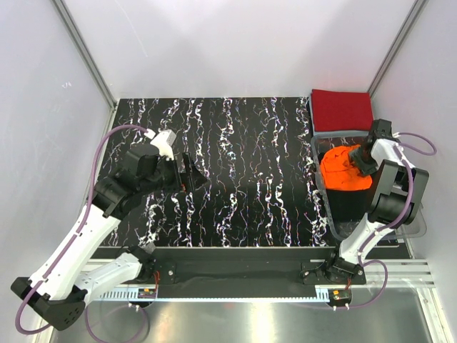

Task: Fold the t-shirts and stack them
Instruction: Grab the tshirt from the pile

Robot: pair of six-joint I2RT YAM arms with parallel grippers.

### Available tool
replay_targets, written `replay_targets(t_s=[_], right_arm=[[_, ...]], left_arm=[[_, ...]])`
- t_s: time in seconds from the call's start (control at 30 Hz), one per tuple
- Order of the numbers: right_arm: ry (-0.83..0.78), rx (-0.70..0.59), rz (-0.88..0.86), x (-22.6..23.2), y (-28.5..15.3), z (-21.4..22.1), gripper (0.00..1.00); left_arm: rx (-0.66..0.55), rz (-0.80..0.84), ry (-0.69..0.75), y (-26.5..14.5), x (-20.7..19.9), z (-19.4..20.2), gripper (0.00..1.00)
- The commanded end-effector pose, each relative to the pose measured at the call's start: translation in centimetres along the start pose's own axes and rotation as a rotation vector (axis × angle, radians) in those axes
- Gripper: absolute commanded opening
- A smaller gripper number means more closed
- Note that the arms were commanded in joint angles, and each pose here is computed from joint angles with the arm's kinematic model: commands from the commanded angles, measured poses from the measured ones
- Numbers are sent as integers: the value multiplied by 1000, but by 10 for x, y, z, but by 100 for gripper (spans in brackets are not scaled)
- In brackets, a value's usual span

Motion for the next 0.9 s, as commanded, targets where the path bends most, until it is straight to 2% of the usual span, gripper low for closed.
replay_targets(t_s=[0.0, 0.1, 0.13, 0.2, 0.23, 0.37, 0.47, 0.63, 0.73, 0.83, 0.87], right_arm=[[-2, -33, -31, 6, 4, -4, 61], [-3, -53, -12, 2, 4, -7, 39], [-14, -58, -14, 2, 2, -7, 23], [-26, -69, -20, 2, -3, -11, 5], [-35, -85, -33, 3, -11, -15, 0], [-67, -151, -83, 8, -46, -32, 0], [-67, -234, -119, 13, -93, -54, 0], [-35, -354, -392, 37, -207, -82, 0], [-10, -397, -517, 40, -260, -88, 0], [-80, -361, -684, 57, -305, -83, 0], [-153, -264, -819, 71, -325, -66, 0]], left_arm=[[-64, 2, -11, -8, -5, -17, 94], [-72, -14, -1, -8, -2, -18, 94], [-70, -21, 3, -7, 0, -16, 94], [-55, -40, 4, -3, 4, -10, 95], [-50, -45, 9, -1, 6, -9, 95], [-23, -64, 15, 7, 13, 2, 96], [-38, -61, 23, 10, 15, 5, 96], [-74, -57, 62, 11, 17, 2, 97], [-85, -64, 89, 10, 19, 1, 98], [-104, -60, 103, 6, 18, -3, 98], [-109, -55, 103, 5, 17, -4, 98]])
Point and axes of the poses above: each gripper's point midway between its finger pads, its own y axis out along the fingers, its own x axis along the line the jaws close on, z = x × y, the point moved 3 cm from there along -y, back along the fingers, and after that the axes turned 10 degrees about y, right-handed, at the moved point
